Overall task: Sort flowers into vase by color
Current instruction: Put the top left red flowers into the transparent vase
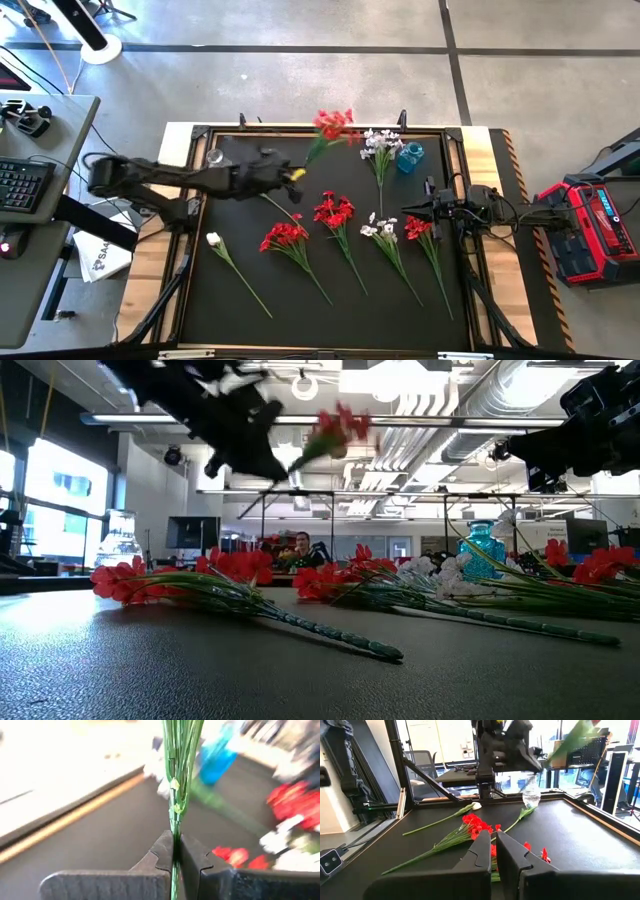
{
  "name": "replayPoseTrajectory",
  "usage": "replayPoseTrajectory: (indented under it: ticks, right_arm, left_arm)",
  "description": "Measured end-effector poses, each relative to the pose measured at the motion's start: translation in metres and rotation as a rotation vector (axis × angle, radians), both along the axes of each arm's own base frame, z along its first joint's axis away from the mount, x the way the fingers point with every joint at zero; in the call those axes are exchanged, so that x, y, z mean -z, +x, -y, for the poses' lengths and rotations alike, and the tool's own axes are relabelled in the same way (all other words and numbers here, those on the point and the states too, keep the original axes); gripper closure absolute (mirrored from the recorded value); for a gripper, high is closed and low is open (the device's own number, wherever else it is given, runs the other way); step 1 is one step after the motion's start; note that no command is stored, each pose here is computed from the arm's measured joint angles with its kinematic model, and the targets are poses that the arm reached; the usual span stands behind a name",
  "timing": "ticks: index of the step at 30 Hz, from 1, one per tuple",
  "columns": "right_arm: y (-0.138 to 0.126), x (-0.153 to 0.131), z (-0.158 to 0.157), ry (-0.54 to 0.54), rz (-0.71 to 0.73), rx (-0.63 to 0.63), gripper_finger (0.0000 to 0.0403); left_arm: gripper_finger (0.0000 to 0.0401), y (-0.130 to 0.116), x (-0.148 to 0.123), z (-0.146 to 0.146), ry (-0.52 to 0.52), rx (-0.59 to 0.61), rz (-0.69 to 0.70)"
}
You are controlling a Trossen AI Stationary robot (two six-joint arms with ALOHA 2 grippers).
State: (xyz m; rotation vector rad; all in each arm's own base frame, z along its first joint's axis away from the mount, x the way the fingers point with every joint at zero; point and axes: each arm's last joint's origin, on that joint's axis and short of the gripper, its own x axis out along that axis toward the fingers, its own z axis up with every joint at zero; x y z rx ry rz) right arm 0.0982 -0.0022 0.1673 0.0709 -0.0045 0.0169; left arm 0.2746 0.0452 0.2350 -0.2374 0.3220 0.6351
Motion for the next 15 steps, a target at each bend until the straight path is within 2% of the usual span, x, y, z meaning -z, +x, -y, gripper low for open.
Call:
replayPoseTrajectory:
  ticks: [4, 7, 11, 15]
  right_arm:
    - [0.000, 0.000, 0.000, 0.000, 0.000, 0.000, 0.0402]
    - [0.000, 0.000, 0.000, 0.000, 0.000, 0.000, 0.0402]
    - [0.000, 0.000, 0.000, 0.000, 0.000, 0.000, 0.0402]
    - [0.000, 0.000, 0.000, 0.000, 0.000, 0.000, 0.0402]
  left_arm:
    - [0.0400, -0.034, -0.010, 0.013, 0.177, 0.087, 0.200]
    - [0.0400, -0.062, -0.016, 0.021, 0.312, 0.126, 0.296]
    - [0.0400, -0.085, -0.016, 0.024, 0.435, 0.145, 0.274]
    - [0.0400, -0.096, -0.025, 0.023, 0.459, 0.116, 0.328]
